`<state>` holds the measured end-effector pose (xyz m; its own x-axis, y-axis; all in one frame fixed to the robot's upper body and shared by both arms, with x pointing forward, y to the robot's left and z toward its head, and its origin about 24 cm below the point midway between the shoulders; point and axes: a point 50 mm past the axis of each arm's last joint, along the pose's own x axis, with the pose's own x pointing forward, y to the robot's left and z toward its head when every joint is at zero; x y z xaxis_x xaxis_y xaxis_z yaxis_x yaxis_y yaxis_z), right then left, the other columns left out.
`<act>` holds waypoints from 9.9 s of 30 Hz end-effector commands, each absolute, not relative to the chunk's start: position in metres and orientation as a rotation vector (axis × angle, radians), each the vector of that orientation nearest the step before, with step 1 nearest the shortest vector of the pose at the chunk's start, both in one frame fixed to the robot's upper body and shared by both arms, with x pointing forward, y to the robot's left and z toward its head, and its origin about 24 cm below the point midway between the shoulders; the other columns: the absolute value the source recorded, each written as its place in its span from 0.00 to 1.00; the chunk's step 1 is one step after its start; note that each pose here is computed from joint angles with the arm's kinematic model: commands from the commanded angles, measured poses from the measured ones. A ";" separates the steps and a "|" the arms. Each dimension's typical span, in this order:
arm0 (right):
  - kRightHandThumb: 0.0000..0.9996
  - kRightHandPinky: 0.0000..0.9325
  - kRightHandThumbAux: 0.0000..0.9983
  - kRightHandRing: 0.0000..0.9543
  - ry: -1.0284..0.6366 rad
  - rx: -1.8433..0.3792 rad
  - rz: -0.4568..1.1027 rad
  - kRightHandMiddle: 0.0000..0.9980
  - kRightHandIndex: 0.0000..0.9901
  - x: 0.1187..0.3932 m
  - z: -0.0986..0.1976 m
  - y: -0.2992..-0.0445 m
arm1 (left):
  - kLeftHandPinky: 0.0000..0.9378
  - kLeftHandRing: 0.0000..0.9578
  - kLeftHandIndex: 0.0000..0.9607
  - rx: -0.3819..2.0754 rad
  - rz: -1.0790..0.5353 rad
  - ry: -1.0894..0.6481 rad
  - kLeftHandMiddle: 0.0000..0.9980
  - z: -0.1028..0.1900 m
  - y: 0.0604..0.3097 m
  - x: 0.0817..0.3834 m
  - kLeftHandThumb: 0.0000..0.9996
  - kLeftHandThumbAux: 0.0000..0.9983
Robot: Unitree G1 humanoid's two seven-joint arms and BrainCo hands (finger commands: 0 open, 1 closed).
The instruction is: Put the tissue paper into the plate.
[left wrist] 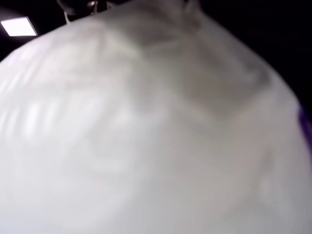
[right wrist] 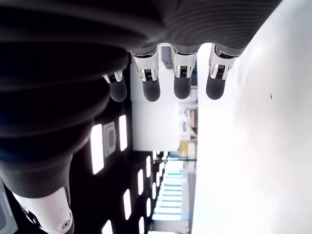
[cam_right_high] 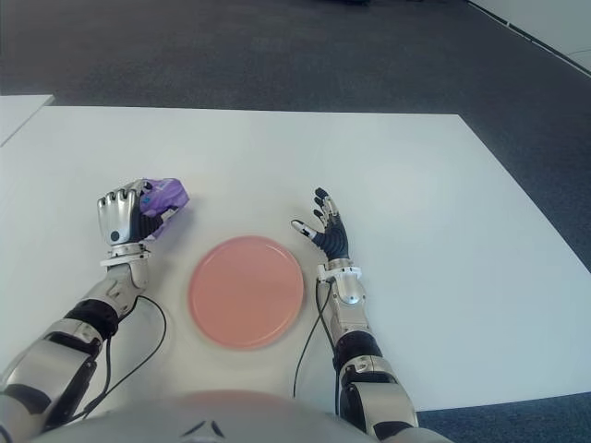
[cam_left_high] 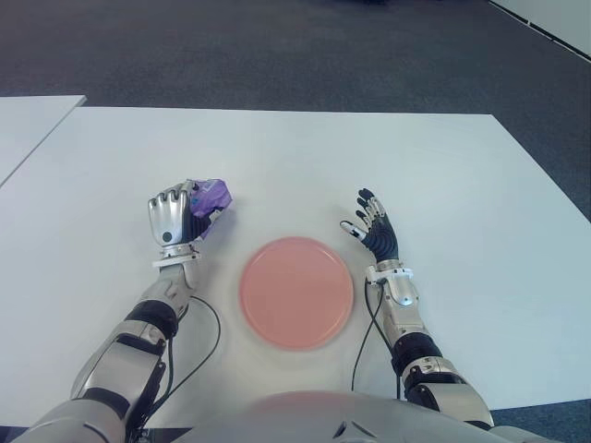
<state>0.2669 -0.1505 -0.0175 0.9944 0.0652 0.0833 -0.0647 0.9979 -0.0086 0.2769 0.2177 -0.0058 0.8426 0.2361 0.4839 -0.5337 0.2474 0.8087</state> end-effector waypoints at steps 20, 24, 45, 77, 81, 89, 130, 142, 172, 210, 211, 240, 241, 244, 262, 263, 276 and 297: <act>0.00 0.00 0.73 0.00 0.141 0.051 0.010 0.00 0.00 0.233 -0.063 -0.149 | 0.91 0.89 0.46 1.067 0.607 -0.362 0.85 0.042 0.219 0.303 0.75 0.70; 0.00 0.00 0.73 0.00 0.143 0.050 0.006 0.00 0.00 0.234 -0.063 -0.148 | 0.91 0.89 0.46 1.057 0.601 -0.395 0.85 0.062 0.219 0.309 0.75 0.70; 0.00 0.00 0.72 0.00 0.163 0.064 -0.027 0.00 0.00 0.238 -0.063 -0.144 | 0.87 0.88 0.46 1.222 0.446 -0.683 0.85 0.130 0.217 0.321 0.75 0.70; 0.00 0.00 0.71 0.00 0.162 0.065 -0.029 0.00 0.00 0.239 -0.064 -0.143 | 0.93 0.91 0.46 1.154 0.207 -0.925 0.86 0.162 0.169 0.303 0.75 0.70; 0.00 0.00 0.70 0.00 0.167 0.066 -0.029 0.00 0.00 0.238 -0.064 -0.143 | 0.93 0.91 0.46 1.148 0.115 -0.975 0.87 0.160 0.152 0.287 0.75 0.70; 0.00 0.00 0.67 0.00 0.174 0.061 -0.030 0.00 0.00 0.238 -0.065 -0.144 | 0.92 0.90 0.46 1.095 -0.097 -0.936 0.86 0.156 0.142 0.263 0.75 0.70; 0.00 0.00 0.60 0.00 0.214 0.020 -0.042 0.00 0.00 0.240 -0.067 -0.143 | 0.90 0.88 0.46 0.880 -0.514 -0.982 0.85 0.144 0.124 0.192 0.75 0.70; 0.00 0.00 0.60 0.00 0.238 0.020 -0.062 0.00 0.00 0.241 -0.067 -0.142 | 0.87 0.88 0.46 0.900 -0.581 -0.948 0.85 0.111 0.125 0.187 0.75 0.70; 0.00 0.00 0.60 0.00 0.216 0.007 -0.037 0.00 0.00 0.238 -0.066 -0.143 | 0.87 0.88 0.46 1.017 -0.533 -0.913 0.84 0.064 0.124 0.204 0.74 0.70; 0.00 0.00 0.65 0.00 0.207 0.038 -0.047 0.00 0.00 0.237 -0.064 -0.139 | 0.80 0.85 0.46 0.942 -0.500 -1.010 0.83 0.073 0.112 0.213 0.74 0.70; 0.00 0.00 0.66 0.00 0.212 0.038 -0.051 0.00 0.00 0.236 -0.064 -0.138 | 0.72 0.76 0.46 0.942 -0.490 -1.025 0.75 0.077 0.111 0.214 0.72 0.70; 0.00 0.00 0.72 0.00 0.166 0.009 -0.059 0.00 0.00 0.234 -0.059 -0.137 | 0.00 0.00 0.00 1.251 -0.646 -0.983 0.00 0.074 0.124 0.210 0.07 0.36; 0.00 0.00 0.73 0.00 0.171 0.017 -0.058 0.00 0.00 0.233 -0.059 -0.137 | 0.00 0.00 0.00 1.251 -0.646 -0.983 0.00 0.074 0.124 0.210 0.07 0.36; 0.00 0.00 0.73 0.00 0.178 0.031 -0.057 0.00 0.01 0.233 -0.060 -0.138 | 0.00 0.00 0.00 1.251 -0.644 -0.981 0.00 0.075 0.124 0.210 0.07 0.36; 0.03 0.00 0.64 0.00 0.220 0.103 -0.066 0.00 0.03 0.233 -0.064 -0.139 | 0.00 0.00 0.00 1.277 -0.617 -0.972 0.00 0.074 0.126 0.211 0.06 0.32; 0.03 0.00 0.64 0.00 0.223 0.106 -0.066 0.00 0.03 0.233 -0.065 -0.138 | 0.00 0.00 0.00 1.277 -0.609 -0.976 0.00 0.074 0.127 0.211 0.06 0.32; 0.01 0.00 0.62 0.00 0.238 0.041 -0.050 0.00 0.00 0.235 -0.065 -0.139 | 0.00 0.00 0.00 1.119 -0.486 -0.957 0.00 0.100 0.135 0.223 0.08 0.34; 0.00 0.00 0.63 0.00 0.237 0.030 -0.061 0.00 0.00 0.238 -0.064 -0.139 | 0.00 0.00 0.00 0.425 -0.558 -0.528 0.00 0.112 0.139 0.224 0.05 0.49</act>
